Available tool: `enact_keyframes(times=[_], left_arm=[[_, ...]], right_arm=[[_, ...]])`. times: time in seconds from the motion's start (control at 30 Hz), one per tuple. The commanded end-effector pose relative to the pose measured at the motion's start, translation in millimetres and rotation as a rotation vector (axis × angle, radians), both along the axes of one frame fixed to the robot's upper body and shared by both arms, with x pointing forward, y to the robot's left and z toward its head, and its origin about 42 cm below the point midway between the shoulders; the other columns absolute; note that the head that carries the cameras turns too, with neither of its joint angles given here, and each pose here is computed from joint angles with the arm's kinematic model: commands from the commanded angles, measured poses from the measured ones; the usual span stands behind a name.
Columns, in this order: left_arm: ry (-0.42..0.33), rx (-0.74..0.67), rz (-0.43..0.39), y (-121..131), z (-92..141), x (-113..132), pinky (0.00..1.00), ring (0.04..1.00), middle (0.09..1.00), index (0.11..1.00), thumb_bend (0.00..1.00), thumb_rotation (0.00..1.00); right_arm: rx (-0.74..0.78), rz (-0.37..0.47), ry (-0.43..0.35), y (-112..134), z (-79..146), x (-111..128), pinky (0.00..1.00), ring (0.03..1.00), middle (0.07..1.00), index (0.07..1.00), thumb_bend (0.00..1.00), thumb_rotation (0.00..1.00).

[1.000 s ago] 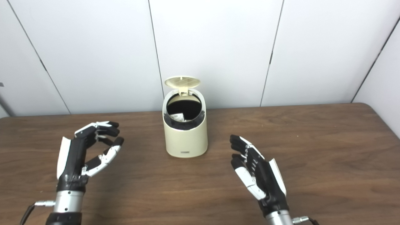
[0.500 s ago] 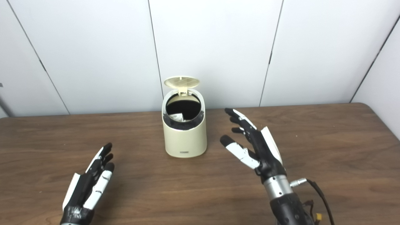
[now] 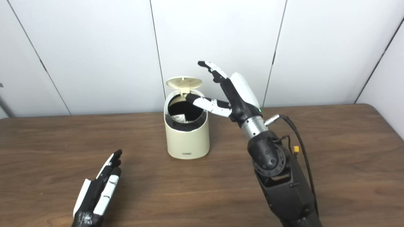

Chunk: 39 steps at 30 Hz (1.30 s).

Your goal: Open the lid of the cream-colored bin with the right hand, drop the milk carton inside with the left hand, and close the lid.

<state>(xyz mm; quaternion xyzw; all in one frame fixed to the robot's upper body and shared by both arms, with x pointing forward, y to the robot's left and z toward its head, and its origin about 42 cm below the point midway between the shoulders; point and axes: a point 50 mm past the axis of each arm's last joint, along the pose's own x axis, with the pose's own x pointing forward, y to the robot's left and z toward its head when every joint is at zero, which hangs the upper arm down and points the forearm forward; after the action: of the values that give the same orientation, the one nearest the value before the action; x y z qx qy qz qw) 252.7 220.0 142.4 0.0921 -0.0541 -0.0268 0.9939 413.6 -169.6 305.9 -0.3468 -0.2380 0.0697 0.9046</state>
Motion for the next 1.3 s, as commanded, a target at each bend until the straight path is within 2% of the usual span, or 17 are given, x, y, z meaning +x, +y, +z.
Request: enact_keyframes(times=[0.0, 0.3, 0.57, 0.7, 0.93, 1.27], left_arm=[[-0.035, 0.001, 0.006, -0.2, 7.4, 1.8, 0.98, 0.982, 0.999, 1.000, 0.51, 0.95], [-0.042, -0.001, 0.007, -4.0, 7.7, 1.1, 0.97, 0.975, 0.991, 1.000, 0.54, 0.95], [-0.043, -0.007, 0.002, -6.2, 8.0, 0.9, 0.95, 0.969, 0.988, 1.000, 0.54, 0.94], [-0.044, -0.009, 0.000, -6.5, 7.5, 1.4, 0.96, 0.970, 0.987, 1.000, 0.53, 0.94], [-0.042, -0.020, 0.001, -7.5, 6.5, 2.3, 0.96, 0.967, 0.984, 1.000, 0.55, 0.96], [-0.048, -0.019, 0.008, -8.9, 7.5, 2.2, 0.97, 0.971, 0.984, 1.000, 0.57, 0.96]], right_arm=[[-0.034, 0.025, -0.085, 9.0, 29.6, 8.9, 0.85, 0.914, 0.921, 0.905, 0.62, 0.78], [-0.240, 0.047, -0.132, 31.8, 35.1, 28.7, 0.86, 0.915, 0.904, 0.888, 0.64, 0.81], [-0.374, 0.010, -0.160, 22.7, 37.1, 15.1, 0.89, 0.921, 0.887, 0.865, 0.63, 0.80], [-0.421, -0.023, -0.196, 15.1, 39.2, 7.2, 0.84, 0.892, 0.851, 0.806, 0.62, 0.79], [-0.496, -0.083, -0.246, 14.8, 37.5, -2.8, 0.88, 0.921, 0.877, 0.711, 0.60, 0.76], [-0.609, -0.081, -0.268, 18.6, 30.0, -8.7, 0.87, 0.936, 0.882, 0.637, 0.61, 0.79]])
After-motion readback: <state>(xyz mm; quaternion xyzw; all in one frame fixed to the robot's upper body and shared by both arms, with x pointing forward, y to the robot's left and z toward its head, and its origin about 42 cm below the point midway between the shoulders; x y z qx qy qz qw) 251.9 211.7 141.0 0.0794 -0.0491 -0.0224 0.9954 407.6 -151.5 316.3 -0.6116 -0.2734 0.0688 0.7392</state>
